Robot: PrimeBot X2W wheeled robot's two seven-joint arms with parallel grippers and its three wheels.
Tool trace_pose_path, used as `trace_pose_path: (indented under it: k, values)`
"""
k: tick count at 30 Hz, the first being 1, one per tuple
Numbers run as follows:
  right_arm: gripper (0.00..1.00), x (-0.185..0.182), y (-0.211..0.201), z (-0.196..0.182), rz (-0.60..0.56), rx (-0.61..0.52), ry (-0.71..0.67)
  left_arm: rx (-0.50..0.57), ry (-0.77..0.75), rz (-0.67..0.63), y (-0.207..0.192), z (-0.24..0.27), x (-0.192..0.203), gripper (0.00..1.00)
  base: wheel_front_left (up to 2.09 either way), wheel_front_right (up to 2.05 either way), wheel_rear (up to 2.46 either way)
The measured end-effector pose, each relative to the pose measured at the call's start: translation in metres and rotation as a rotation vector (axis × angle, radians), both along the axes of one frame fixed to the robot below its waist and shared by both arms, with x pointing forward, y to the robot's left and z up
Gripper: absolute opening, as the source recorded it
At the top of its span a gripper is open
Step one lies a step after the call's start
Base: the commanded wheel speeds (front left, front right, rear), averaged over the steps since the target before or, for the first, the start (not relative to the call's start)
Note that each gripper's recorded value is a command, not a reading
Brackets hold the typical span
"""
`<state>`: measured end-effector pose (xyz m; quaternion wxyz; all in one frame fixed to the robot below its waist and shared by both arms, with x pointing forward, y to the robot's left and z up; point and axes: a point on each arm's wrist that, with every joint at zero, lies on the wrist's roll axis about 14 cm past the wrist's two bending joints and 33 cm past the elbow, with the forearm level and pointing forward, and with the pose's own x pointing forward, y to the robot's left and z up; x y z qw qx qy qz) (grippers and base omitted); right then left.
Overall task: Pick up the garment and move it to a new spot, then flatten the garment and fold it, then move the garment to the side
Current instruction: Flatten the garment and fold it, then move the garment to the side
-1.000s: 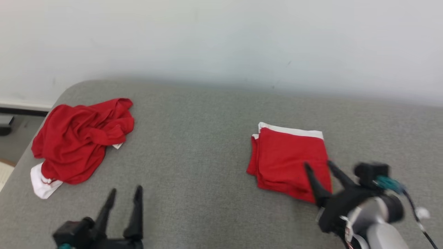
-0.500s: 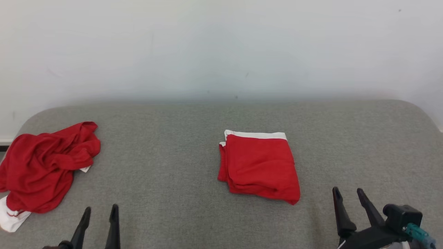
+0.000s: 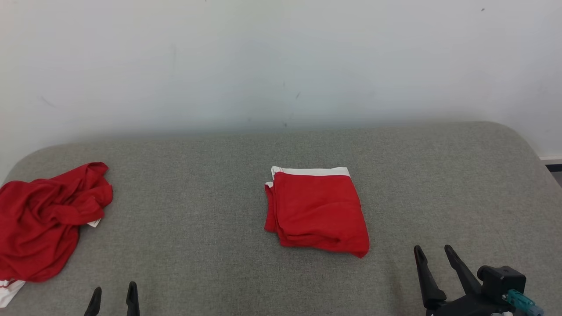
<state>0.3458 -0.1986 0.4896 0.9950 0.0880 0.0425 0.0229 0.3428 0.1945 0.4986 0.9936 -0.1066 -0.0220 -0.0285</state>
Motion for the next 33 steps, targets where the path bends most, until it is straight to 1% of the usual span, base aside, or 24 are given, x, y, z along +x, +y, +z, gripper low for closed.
trace_pose_path:
  k: [14,17,22,25,26,30,33]
  values:
    - [1.0,0.004,0.006,-0.005,0.02,0.005,0.032,0.003,0.013,-0.006,-0.002,-0.007,-0.003,1.0,0.0,0.0,0.0]
    - [1.0,0.011,0.009,-0.003,0.028,0.011,0.051,0.003,0.012,0.0,-0.001,-0.006,-0.004,1.0,0.0,0.0,0.0]
    - [1.0,0.035,0.004,-0.003,0.041,-0.002,0.217,0.001,0.017,0.004,-0.001,-0.008,-0.004,1.0,0.0,0.0,0.0]
    - [1.0,0.056,-0.011,0.006,-0.002,0.027,0.317,0.004,0.023,0.006,0.0,-0.01,-0.004,1.0,0.0,0.0,0.0]
    - [1.0,0.062,-0.011,0.007,0.002,0.01,0.357,0.005,0.025,0.006,0.0,-0.011,-0.003,1.0,0.0,0.0,0.0]
    - [1.0,0.095,-0.004,0.015,0.021,0.022,0.46,0.009,0.012,-0.002,-0.003,-0.007,0.007,1.0,0.0,0.0,0.0]
    - [1.0,0.112,0.002,0.006,0.032,0.037,0.55,0.014,0.023,0.011,0.002,-0.01,0.009,1.0,0.0,0.0,0.0]
